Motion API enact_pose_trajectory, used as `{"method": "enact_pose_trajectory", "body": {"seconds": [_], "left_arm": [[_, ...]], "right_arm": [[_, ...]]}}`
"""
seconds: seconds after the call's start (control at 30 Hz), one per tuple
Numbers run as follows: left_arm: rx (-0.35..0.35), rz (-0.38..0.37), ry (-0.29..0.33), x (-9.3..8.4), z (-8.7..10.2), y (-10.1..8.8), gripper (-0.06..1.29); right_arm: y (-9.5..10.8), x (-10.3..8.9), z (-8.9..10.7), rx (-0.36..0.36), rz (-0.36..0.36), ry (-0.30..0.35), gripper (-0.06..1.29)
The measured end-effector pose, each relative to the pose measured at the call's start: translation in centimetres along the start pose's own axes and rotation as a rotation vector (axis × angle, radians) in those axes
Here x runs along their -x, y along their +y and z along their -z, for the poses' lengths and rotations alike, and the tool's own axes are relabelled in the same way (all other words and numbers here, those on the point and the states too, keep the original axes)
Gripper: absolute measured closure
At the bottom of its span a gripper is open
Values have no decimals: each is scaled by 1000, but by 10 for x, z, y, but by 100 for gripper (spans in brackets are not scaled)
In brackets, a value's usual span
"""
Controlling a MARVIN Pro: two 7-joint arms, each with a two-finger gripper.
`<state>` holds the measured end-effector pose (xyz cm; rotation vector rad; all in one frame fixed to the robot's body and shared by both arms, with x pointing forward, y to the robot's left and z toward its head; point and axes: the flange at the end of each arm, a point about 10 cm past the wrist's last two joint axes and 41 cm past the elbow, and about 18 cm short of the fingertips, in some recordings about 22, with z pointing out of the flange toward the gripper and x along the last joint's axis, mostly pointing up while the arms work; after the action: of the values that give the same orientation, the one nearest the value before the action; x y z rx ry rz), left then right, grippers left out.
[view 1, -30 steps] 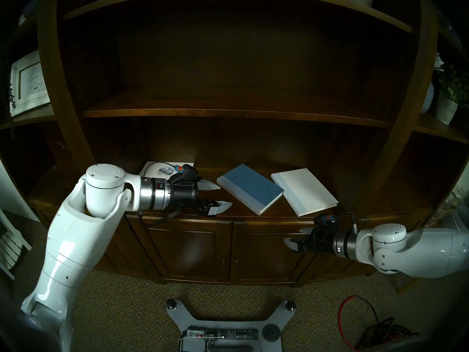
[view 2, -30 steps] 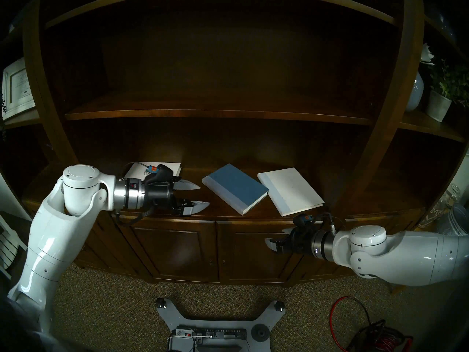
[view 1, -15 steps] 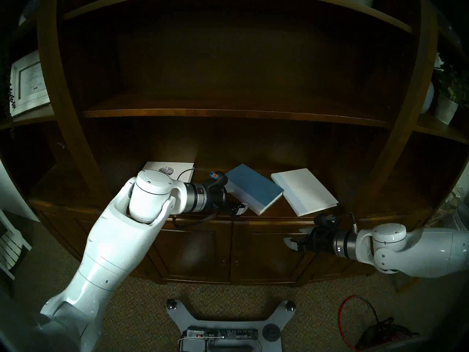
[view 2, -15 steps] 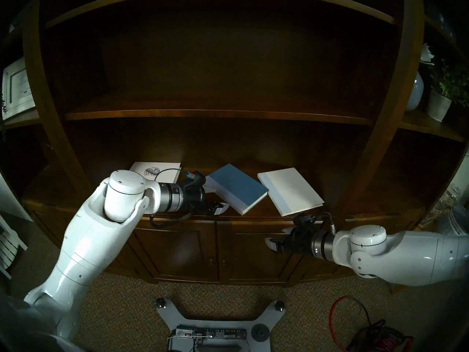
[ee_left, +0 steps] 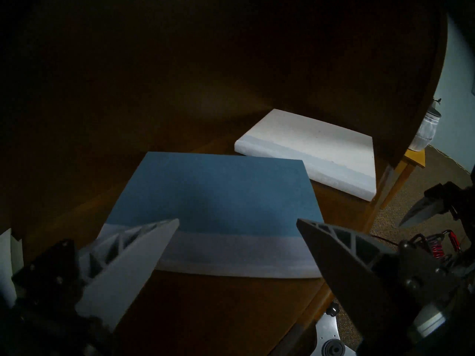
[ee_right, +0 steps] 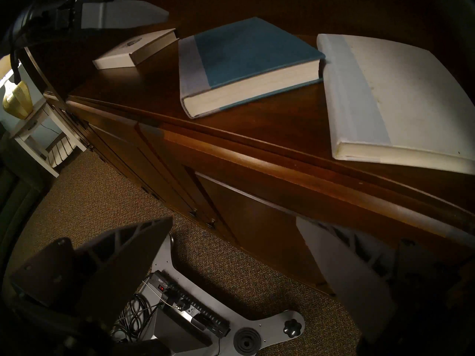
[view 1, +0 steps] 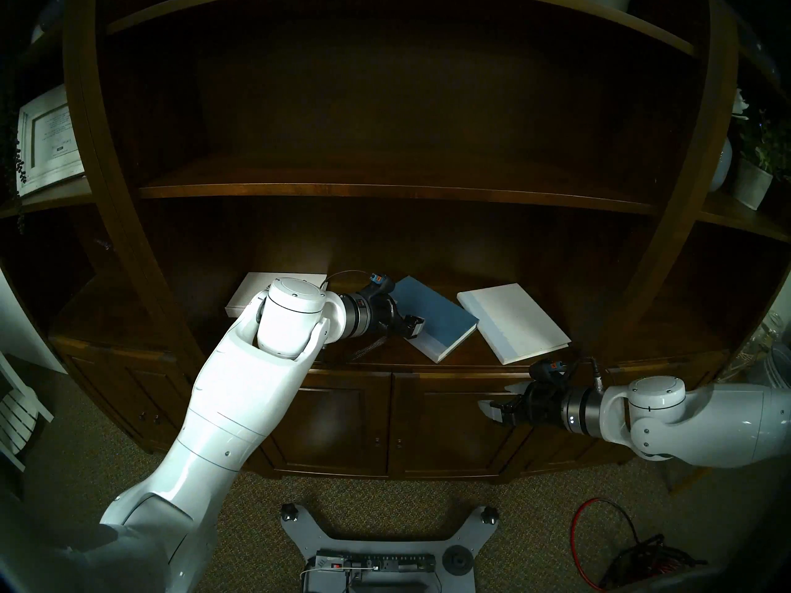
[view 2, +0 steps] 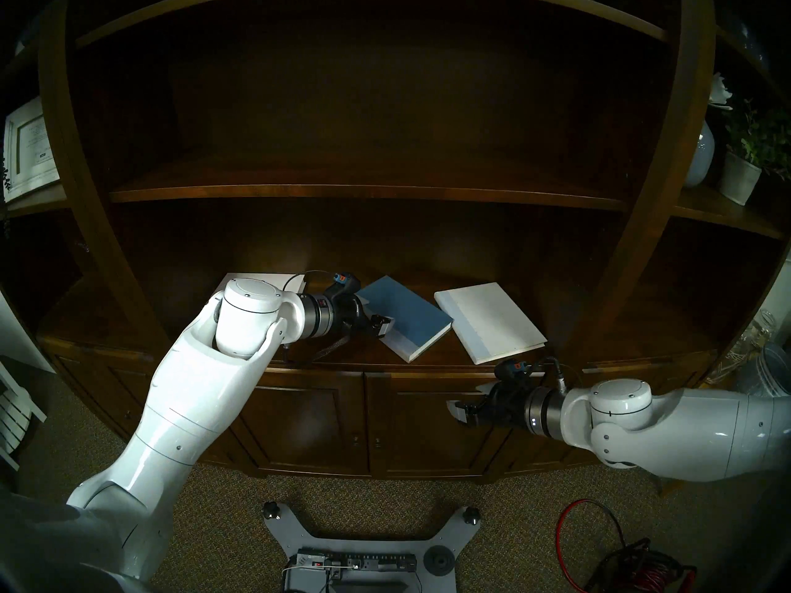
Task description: Close the books and align them horizontally on the shelf
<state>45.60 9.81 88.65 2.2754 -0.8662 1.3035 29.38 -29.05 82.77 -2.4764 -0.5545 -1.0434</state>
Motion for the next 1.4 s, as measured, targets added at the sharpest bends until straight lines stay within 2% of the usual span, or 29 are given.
{"method": "enact_pose_trajectory", "body": {"seconds": [0.2, 0.5, 0.73, 0.97, 1.07, 1.4], "left_arm": [[-24, 28, -26, 2, -22, -5, -2], [-6, -4, -50, 0, -39, -9, -2], [35, -30, -61, 0, -42, -19, -2], [73, -60, -107, 8, -41, -39, -2], [92, -96, -137, 12, -41, -45, -2], [121, -212, -171, 7, -43, -49, -3]], "right_arm": [[0, 0, 0, 0, 0, 1, -3], [0, -1, 0, 0, 1, 1, -3], [0, -1, 0, 0, 1, 2, -3], [0, -1, 0, 1, 1, 3, -3], [0, -1, 0, 1, 1, 3, -3], [0, -2, 0, 1, 2, 3, -3]]}}
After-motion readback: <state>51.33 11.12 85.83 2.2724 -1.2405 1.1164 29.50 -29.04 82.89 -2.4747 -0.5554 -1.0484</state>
